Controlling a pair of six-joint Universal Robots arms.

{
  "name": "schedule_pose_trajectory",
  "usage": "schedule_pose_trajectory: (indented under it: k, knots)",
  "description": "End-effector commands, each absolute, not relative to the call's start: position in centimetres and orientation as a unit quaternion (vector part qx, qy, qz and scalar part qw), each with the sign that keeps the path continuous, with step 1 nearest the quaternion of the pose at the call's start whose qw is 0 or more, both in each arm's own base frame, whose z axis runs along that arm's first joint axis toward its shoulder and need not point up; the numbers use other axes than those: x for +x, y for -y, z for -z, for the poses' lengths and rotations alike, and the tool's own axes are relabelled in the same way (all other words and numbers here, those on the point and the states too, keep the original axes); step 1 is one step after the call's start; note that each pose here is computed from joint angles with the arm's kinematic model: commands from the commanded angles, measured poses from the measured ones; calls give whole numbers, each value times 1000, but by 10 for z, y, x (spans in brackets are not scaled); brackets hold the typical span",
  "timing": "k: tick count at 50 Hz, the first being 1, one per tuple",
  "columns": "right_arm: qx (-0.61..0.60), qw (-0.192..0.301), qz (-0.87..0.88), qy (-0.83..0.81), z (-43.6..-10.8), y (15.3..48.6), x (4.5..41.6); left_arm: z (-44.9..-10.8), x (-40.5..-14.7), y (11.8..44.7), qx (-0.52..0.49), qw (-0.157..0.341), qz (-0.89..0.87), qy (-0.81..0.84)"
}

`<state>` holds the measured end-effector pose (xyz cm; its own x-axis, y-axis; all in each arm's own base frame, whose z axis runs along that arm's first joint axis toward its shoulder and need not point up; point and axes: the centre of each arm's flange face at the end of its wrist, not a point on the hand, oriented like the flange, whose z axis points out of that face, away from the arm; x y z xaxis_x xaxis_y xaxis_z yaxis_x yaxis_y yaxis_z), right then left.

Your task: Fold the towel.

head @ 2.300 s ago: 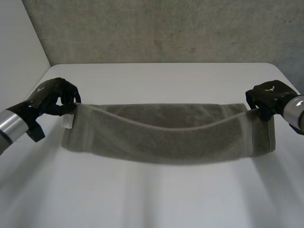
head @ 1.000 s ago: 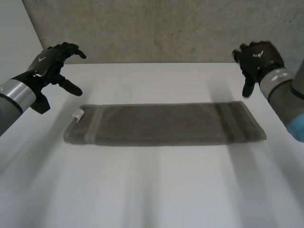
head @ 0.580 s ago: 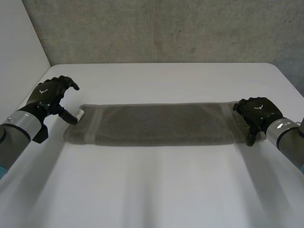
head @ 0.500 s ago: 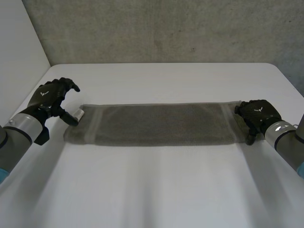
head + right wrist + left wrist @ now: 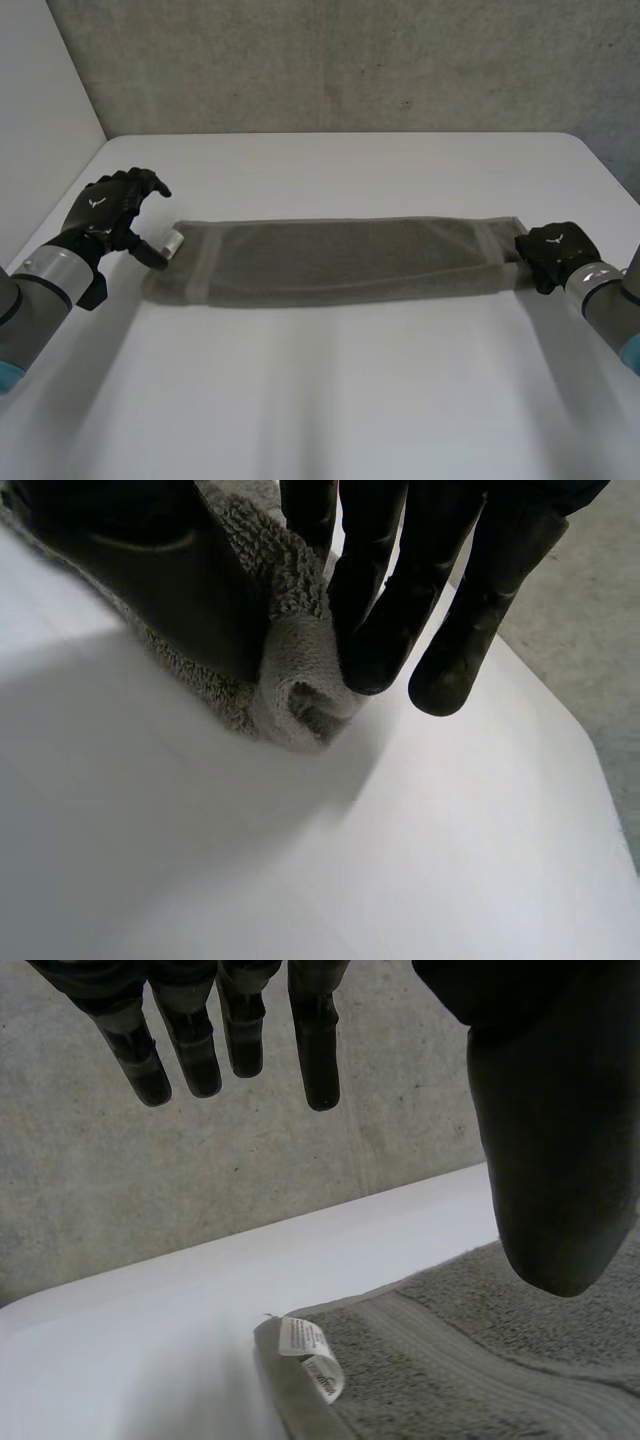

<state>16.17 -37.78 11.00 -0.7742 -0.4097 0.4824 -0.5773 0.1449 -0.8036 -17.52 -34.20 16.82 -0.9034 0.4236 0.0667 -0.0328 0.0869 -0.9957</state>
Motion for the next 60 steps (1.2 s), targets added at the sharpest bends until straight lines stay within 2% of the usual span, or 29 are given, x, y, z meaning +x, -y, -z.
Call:
schedule_pose_trajectory:
  k: [1, 3, 4, 5, 6, 7, 8, 10, 12, 14, 15, 16, 17, 19, 20, 21, 22, 23, 25, 26, 27, 30, 34, 36, 42, 47, 50, 52, 60]
  knots:
    - [291, 114, -570, 760, -122, 397, 122, -168, -175, 342, -135, 172, -662, 717]
    - [277, 173, -568, 756, -137, 409, 85, -168, -174, 342, -135, 171, -662, 717]
    - [277, 173, -568, 756, -137, 409, 84, -168, -174, 342, -135, 171, -662, 717]
    - [277, 215, -560, 751, -145, 415, 69, -168, -174, 342, -134, 171, -662, 717]
    - [277, 216, -560, 751, -146, 415, 69, -169, -174, 343, -134, 172, -663, 716]
    - [286, 257, -546, 745, -153, 418, 60, -169, -174, 343, -134, 172, -663, 716]
    - [296, 289, -531, 739, -158, 419, 59, -169, -174, 343, -133, 172, -663, 716]
    - [309, 307, -525, 731, -162, 420, 66, -169, -174, 343, -133, 172, -663, 716]
    - [324, 305, -539, 715, -172, 416, 91, -169, -174, 343, -133, 172, -663, 716]
    - [359, 260, -605, 662, -207, 397, 167, -169, -174, 343, -133, 172, -662, 717]
    - [359, 260, -605, 661, -207, 396, 168, -169, -174, 343, -133, 172, -662, 717]
    - [373, 226, -633, 639, -219, 382, 206, -168, -174, 343, -133, 172, -662, 717]
    - [373, 226, -634, 639, -219, 382, 207, -168, -174, 343, -133, 172, -662, 717]
    - [398, 147, -674, 605, -230, 344, 279, -168, -174, 343, -132, 172, -661, 718]
    - [398, 147, -674, 605, -230, 344, 279, -168, -174, 343, -132, 172, -662, 717]
    - [418, 103, -686, 586, -232, 317, 316, -168, -174, 343, -132, 172, -662, 717]
    - [444, 59, -689, 570, -226, 286, 351, -168, -174, 342, -133, 172, -662, 717]
    - [444, 58, -689, 569, -226, 286, 351, -168, -174, 342, -133, 172, -662, 717]
    - [491, 3, -674, 552, -199, 242, 395, -168, -174, 342, -133, 172, -662, 717]
    - [491, 3, -674, 552, -198, 242, 395, -168, -174, 343, -133, 171, -662, 717]
    - [505, 1, -659, 558, -182, 237, 403, -168, -174, 343, -133, 171, -662, 717]
    - [518, 3, -631, 578, -159, 239, 402, -168, -174, 342, -133, 172, -662, 717]
    - [504, 21, -617, 604, -154, 254, 386, -168, -175, 342, -134, 173, -661, 718]
    - [468, 50, -602, 645, -152, 284, 354, -168, -175, 342, -134, 173, -661, 718]
    - [424, 49, -585, 689, -152, 297, 316, -165, -183, 338, -144, 181, -656, 718]
    - [371, -9, -582, 724, -146, 297, 281, -162, -191, 333, -155, 191, -649, 719]
    - [359, -28, -585, 727, -146, 295, 276, -158, -203, 326, -169, 203, -642, 720]
    - [343, -63, -582, 734, -140, 291, 270, -156, -209, 322, -175, 208, -638, 721]
    - [327, -91, -568, 750, -131, 286, 263, -151, -233, 304, -202, 231, -624, 718]
